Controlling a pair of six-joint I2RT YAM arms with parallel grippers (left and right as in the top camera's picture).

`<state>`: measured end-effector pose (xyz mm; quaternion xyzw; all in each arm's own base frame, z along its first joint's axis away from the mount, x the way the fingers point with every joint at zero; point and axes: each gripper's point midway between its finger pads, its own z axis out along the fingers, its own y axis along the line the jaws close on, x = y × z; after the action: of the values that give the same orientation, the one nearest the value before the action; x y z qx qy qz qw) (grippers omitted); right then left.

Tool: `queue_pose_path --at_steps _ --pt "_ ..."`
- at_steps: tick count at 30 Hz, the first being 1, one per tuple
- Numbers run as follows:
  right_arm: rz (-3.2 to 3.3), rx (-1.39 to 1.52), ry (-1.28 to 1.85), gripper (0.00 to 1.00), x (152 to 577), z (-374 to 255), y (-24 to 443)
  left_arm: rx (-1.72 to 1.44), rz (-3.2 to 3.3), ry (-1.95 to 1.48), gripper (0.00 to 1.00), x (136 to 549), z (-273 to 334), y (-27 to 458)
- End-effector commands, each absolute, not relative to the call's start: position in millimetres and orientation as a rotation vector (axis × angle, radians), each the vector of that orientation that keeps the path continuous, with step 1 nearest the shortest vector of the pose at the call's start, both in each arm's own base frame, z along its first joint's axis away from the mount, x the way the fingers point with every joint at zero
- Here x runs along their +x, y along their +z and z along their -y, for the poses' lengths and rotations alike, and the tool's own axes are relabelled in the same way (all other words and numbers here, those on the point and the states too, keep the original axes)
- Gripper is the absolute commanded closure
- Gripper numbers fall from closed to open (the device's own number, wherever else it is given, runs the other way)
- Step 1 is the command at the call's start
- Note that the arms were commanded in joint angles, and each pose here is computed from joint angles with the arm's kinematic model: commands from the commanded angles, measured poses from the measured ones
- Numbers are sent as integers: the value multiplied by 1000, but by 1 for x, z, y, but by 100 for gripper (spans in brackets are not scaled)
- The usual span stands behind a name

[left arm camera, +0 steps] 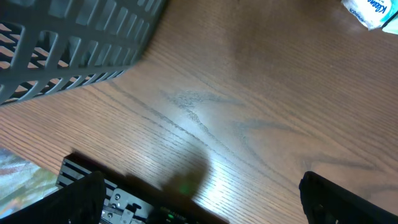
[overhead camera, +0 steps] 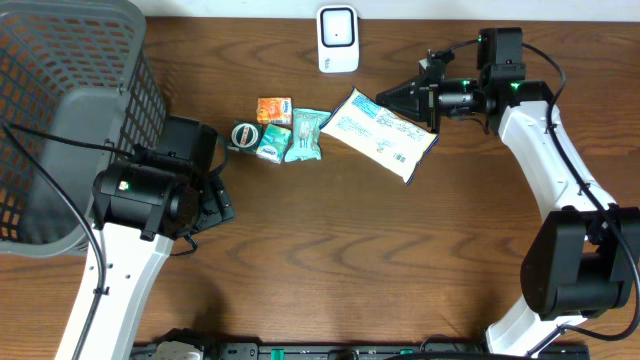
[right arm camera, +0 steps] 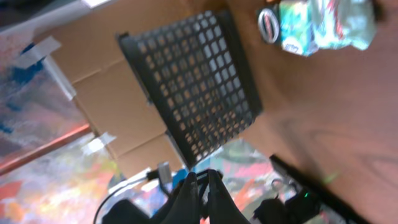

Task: Scan the item barcode

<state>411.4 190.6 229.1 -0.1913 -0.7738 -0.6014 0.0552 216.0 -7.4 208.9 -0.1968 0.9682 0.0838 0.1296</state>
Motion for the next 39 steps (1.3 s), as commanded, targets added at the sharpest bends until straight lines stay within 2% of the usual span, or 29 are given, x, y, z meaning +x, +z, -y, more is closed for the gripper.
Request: queue_pose_path --at_steps 1,4,6,10,13,17,19,25,31,36,39 --pt "2609 -525 -1805 95 425 -182 223 -597 -2812 236 2 215 7 209" --pt "2916 -452 -1664 85 440 -167 201 -597 -2812 236 2 215 7 209" --pt "3105 -498 -1424 75 446 -148 177 -597 -2812 236 2 215 7 209" --pt "3344 -554 -937 46 446 -114 143 -597 -2812 237 2 215 7 209" --pt "3486 -336 -699 32 447 -110 134 -597 -2812 237 2 215 7 209" --pt "3557 94 -544 14 440 -135 128 -597 -2812 237 2 215 7 209" --pt "3582 242 -405 11 437 -145 124 -597 -2812 237 2 215 7 209" --pt "3630 441 294 4 436 -154 105 -597 -2812 237 2 215 7 209" --pt "3449 887 641 2 429 -185 59 -597 -2812 236 2 215 7 209" --pt "3316 934 1066 1 432 -173 34 -597 -2812 236 2 215 7 209" --pt "3254 936 1211 1 433 -166 25 -597 -2812 237 3 215 7 209"
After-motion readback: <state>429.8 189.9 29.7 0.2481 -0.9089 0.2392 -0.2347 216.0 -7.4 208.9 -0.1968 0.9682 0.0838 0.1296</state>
